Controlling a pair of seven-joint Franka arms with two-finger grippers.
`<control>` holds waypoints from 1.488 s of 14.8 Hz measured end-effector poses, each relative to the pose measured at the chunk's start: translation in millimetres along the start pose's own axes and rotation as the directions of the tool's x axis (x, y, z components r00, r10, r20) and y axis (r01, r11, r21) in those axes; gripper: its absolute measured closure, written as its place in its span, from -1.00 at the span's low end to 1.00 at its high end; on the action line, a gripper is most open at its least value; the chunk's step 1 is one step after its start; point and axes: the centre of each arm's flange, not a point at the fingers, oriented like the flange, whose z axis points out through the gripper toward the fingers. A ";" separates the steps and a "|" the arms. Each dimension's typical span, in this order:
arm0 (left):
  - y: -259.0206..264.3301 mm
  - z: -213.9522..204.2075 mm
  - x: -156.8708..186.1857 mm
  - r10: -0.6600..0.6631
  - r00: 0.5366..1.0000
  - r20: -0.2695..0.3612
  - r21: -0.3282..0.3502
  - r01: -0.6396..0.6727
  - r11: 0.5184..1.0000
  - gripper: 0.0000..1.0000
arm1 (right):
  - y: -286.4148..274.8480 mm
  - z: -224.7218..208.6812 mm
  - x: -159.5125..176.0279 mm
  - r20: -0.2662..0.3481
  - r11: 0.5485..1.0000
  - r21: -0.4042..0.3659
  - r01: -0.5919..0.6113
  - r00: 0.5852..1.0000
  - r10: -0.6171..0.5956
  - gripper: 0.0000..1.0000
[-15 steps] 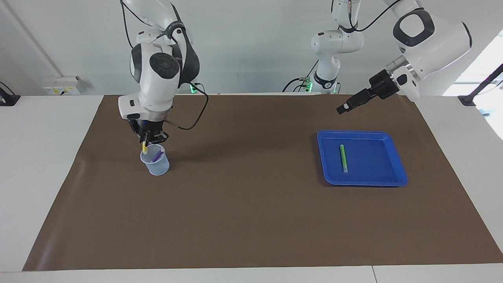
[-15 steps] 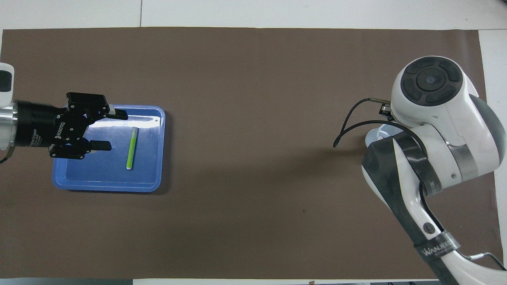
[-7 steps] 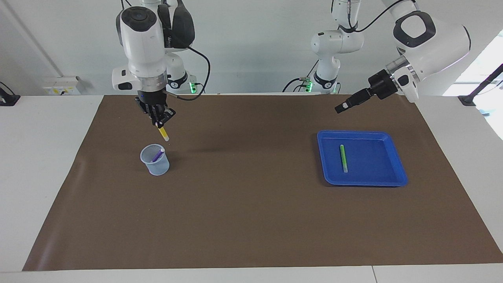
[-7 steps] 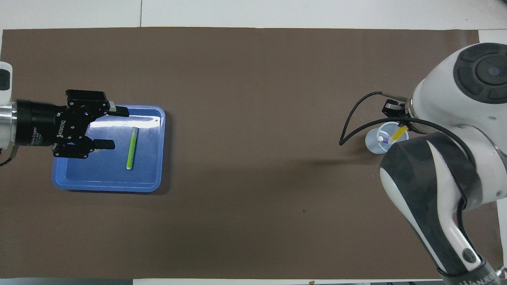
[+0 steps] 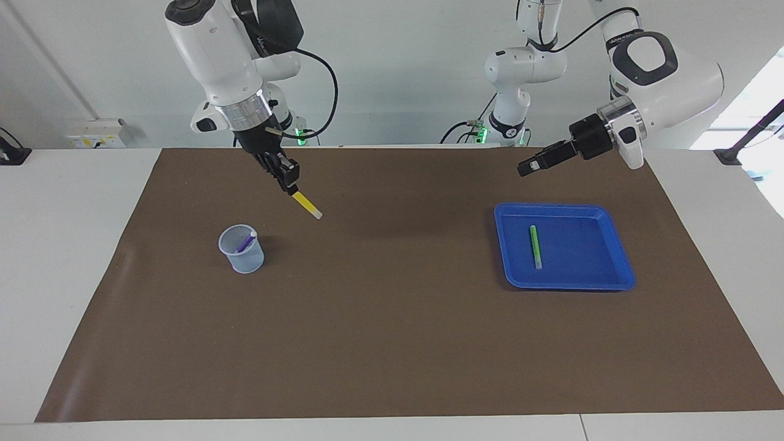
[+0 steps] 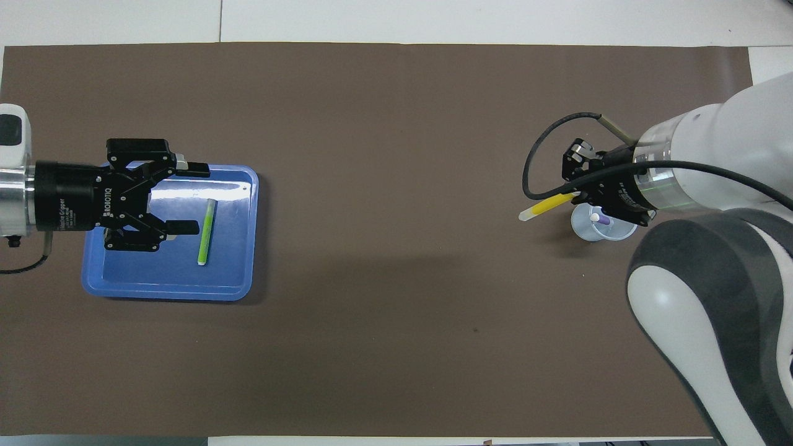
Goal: Right arm passes pens to left for tray arrangement
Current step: 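Pass the yellow pen from the right gripper to the left gripper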
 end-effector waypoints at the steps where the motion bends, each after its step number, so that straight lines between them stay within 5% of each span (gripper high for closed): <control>1: -4.2 3.9 2.1 -0.021 1.000 0.020 -0.023 0.022 1.000 -1.00 | -6.8 -0.1 -6.8 0.043 0.997 0.052 -0.051 0.998 0.049 0.67; 4: -13.2 12.7 6.3 -0.072 0.995 0.073 -0.085 0.078 0.993 -1.00 | -23.3 1.5 -27.4 0.162 0.965 0.140 -0.221 0.967 0.198 0.67; 10: -11.0 46.1 2.5 -0.180 0.977 0.116 -0.191 0.200 0.961 -1.00 | -51.1 26.7 -81.7 0.341 0.857 0.133 -0.499 0.835 0.433 0.67; 16: -7.4 89.0 -15.1 -0.223 0.964 0.143 -0.201 0.249 0.947 -1.00 | -74.5 86.4 -130.2 0.377 0.800 0.104 -0.591 0.767 0.519 0.67; 22: -18.5 103.7 -14.8 -0.253 0.960 0.119 -0.201 0.273 0.941 -0.82 | -82.8 77.1 -142.5 0.400 0.771 0.087 -0.630 0.731 0.553 0.67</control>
